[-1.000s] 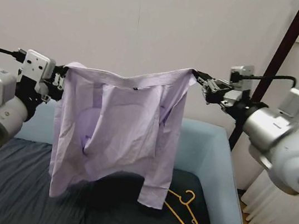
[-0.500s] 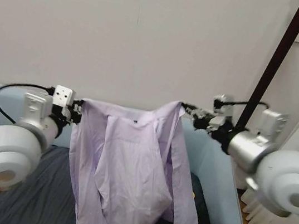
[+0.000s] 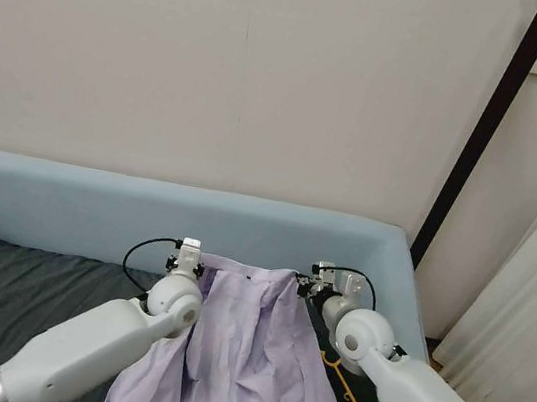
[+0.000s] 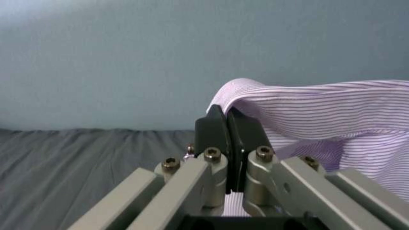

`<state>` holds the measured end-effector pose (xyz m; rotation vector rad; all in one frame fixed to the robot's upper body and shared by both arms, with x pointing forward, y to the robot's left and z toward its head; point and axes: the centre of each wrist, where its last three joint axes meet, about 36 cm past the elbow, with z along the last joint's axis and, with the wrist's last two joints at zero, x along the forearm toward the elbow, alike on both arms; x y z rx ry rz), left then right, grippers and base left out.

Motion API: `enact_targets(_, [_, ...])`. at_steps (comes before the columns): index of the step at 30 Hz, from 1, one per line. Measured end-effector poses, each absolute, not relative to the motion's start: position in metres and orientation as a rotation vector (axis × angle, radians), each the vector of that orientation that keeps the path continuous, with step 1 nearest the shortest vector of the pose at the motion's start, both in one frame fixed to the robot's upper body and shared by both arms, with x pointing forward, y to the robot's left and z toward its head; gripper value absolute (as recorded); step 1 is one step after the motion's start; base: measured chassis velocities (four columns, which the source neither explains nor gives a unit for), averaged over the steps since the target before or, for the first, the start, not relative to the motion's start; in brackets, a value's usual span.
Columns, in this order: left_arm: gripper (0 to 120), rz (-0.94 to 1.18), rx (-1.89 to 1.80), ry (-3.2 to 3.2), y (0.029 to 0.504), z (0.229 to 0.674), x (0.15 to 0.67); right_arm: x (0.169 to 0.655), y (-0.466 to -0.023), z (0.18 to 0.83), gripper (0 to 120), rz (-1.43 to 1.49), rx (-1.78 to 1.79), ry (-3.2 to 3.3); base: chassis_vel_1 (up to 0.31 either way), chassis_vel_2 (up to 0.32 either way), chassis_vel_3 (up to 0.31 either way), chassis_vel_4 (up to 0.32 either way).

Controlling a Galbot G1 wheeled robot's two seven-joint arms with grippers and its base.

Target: Pick up the clothes from the sofa and hang them on the clothes hanger.

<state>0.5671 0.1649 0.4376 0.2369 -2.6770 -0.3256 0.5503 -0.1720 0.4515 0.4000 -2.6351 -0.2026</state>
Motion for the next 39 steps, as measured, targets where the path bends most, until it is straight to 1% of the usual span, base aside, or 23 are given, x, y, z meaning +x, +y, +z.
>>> enact_targets(1, [0,-0.326,0.237,-2.677,0.165,0.438,0.567,0.55,-0.172,0.452,0,-0.203,0.4,-2.635,0.0,0.0,0.0,0.0])
enact_targets(3, [0,-0.348,0.237,-2.68,0.158,0.417,0.571,0.562,-0.168,0.434,0,-0.192,0.392,-2.625,0.0,0.0,0.0,0.0])
enact_targets(6, [0,-0.352,0.238,-2.681,0.147,0.398,0.574,0.574,-0.163,0.42,0,-0.171,0.395,-2.619,0.0,0.0,0.0,0.0])
enact_targets(10, [0,-0.356,0.231,-2.683,0.136,0.386,0.575,0.583,-0.162,0.405,0,-0.144,0.386,-2.618,0.0,0.0,0.0,0.0])
enact_targets(14, [0,-0.362,0.236,-2.687,0.134,0.379,0.576,0.587,-0.166,0.398,0,-0.124,0.376,-2.622,0.0,0.0,0.0,0.0])
enact_targets(16, [0,-0.362,0.235,-2.687,0.134,0.377,0.575,0.587,-0.17,0.396,10,-0.101,0.37,-2.623,0.0,0.0,0.0,0.0])
enact_targets(17, [0,-0.362,0.235,-2.687,0.134,0.377,0.575,0.587,-0.17,0.396,10,-0.101,0.37,-2.623,0.0,0.0,0.0,0.0])
enact_targets(20, [0,-0.365,0.225,-2.685,0.132,0.373,0.574,0.588,-0.177,0.39,25,-0.056,0.352,-2.626,0.0,0.0,0.0,0.0])
enact_targets(21, [0,-0.365,0.225,-2.685,0.132,0.373,0.574,0.588,-0.177,0.39,25,-0.056,0.352,-2.626,0.0,0.0,0.0,0.0])
enact_targets(22, [0,-0.368,0.22,-2.689,0.13,0.371,0.574,0.588,-0.179,0.389,30,-0.047,0.345,-2.629,0.0,0.0,0.0,0.0])
enact_targets(24, [0,-0.37,0.201,-2.697,0.123,0.368,0.573,0.585,-0.2,0.389,50,-0.018,0.303,-2.652,0.0,0.0,0.0,0.0])
enact_targets(25, [0,-0.371,0.196,-2.697,0.122,0.368,0.573,0.582,-0.209,0.388,54,-0.017,0.292,-2.659,0.0,0.0,0.0,0.0])
enact_targets(26, [0,-0.371,0.196,-2.697,0.122,0.368,0.573,0.582,-0.209,0.388,54,-0.017,0.292,-2.659,0.0,0.0,0.0,0.0])
enact_targets(30, [0,-0.381,0.187,-2.7,0.119,0.368,0.572,0.569,-0.248,0.388,73,-0.035,0.272,-2.646,0.0,0.0,0.0,0.0])
enact_targets(31, [0,-0.381,0.187,-2.7,0.119,0.368,0.572,0.569,-0.248,0.388,73,-0.035,0.272,-2.646,0.0,0.0,0.0,0.0])
enact_targets(33, [0,-0.396,0.184,-2.705,0.119,0.366,0.571,0.558,-0.268,0.379,82,0.005,0.282,-2.61,0.0,0.0,0.0,0.0])
enact_targets(35, [0,-0.407,0.179,-2.706,0.119,0.364,0.569,0.551,-0.28,0.37,88,0.047,0.298,-2.578,0.0,0.0,0.0,0.0])
enact_targets(36, [0,-0.415,0.174,-2.706,0.119,0.362,0.567,0.547,-0.29,0.361,94,0.084,0.303,-2.548,0.0,0.0,0.0,0.0])
enact_targets(37, [0,-0.415,0.174,-2.706,0.119,0.362,0.567,0.547,-0.29,0.361,94,0.084,0.303,-2.548,0.0,0.0,0.0,0.0])
enact_targets(38, [0,-0.42,0.17,-2.707,0.119,0.362,0.566,0.545,-0.295,0.355,98,0.107,0.305,-2.527,0.0,0.0,0.0,0.0])
enact_targets(39, [0,-0.423,0.163,-2.71,0.119,0.361,0.565,0.544,-0.3,0.348,99,0.13,0.309,-2.507,0.0,0.0,0.0,0.0])
